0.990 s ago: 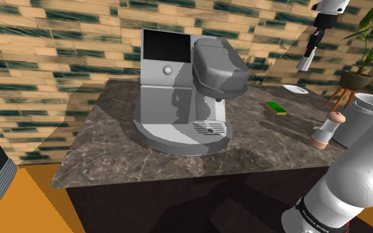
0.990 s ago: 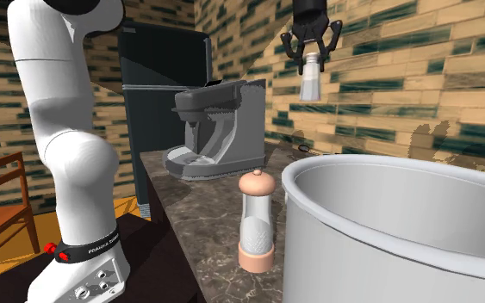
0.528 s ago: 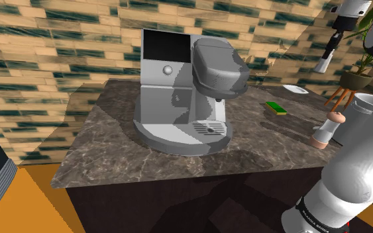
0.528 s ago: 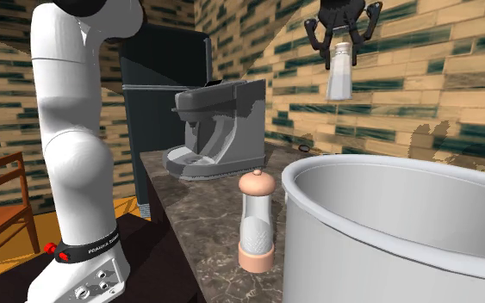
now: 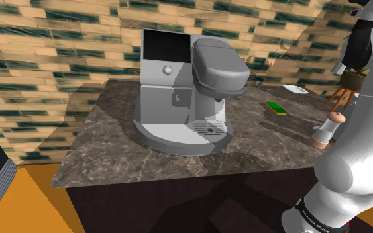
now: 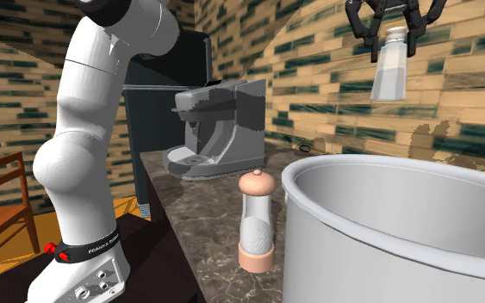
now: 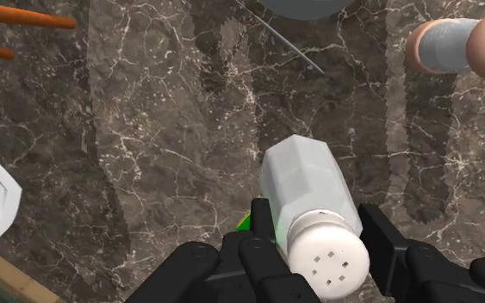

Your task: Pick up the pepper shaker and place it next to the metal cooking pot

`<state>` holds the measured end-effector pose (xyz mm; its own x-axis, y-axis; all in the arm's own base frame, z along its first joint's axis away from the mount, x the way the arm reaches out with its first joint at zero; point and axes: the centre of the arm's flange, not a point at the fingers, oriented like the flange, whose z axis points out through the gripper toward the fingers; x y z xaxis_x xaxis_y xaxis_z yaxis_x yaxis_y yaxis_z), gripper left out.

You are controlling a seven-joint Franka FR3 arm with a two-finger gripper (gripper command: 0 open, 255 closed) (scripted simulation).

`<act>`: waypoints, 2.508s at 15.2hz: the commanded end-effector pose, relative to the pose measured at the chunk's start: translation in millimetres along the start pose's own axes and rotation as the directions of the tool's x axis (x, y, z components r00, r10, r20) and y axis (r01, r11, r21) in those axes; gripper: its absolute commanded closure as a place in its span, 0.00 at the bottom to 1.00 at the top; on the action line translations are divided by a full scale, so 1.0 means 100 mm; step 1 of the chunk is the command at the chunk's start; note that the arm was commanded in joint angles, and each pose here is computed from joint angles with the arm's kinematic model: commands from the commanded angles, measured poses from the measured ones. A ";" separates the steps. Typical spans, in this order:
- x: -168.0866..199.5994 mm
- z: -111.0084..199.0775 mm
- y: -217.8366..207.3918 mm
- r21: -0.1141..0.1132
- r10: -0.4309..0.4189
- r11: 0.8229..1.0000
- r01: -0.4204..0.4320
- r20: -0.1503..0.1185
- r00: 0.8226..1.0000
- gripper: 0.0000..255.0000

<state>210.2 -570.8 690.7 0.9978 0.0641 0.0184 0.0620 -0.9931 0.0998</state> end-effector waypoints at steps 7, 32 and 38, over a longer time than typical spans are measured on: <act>-0.26 0.34 0.25 0.001 -0.003 1.000 0.003 -0.001 1.000 1.00; -0.28 1.65 0.12 0.001 -0.003 1.000 0.003 -0.001 1.000 1.00; -0.29 1.97 0.09 0.001 -0.003 1.000 0.003 -0.001 1.000 1.00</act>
<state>184.7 -601.2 499.7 0.9975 0.0676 0.0187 0.0655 -0.9930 0.0981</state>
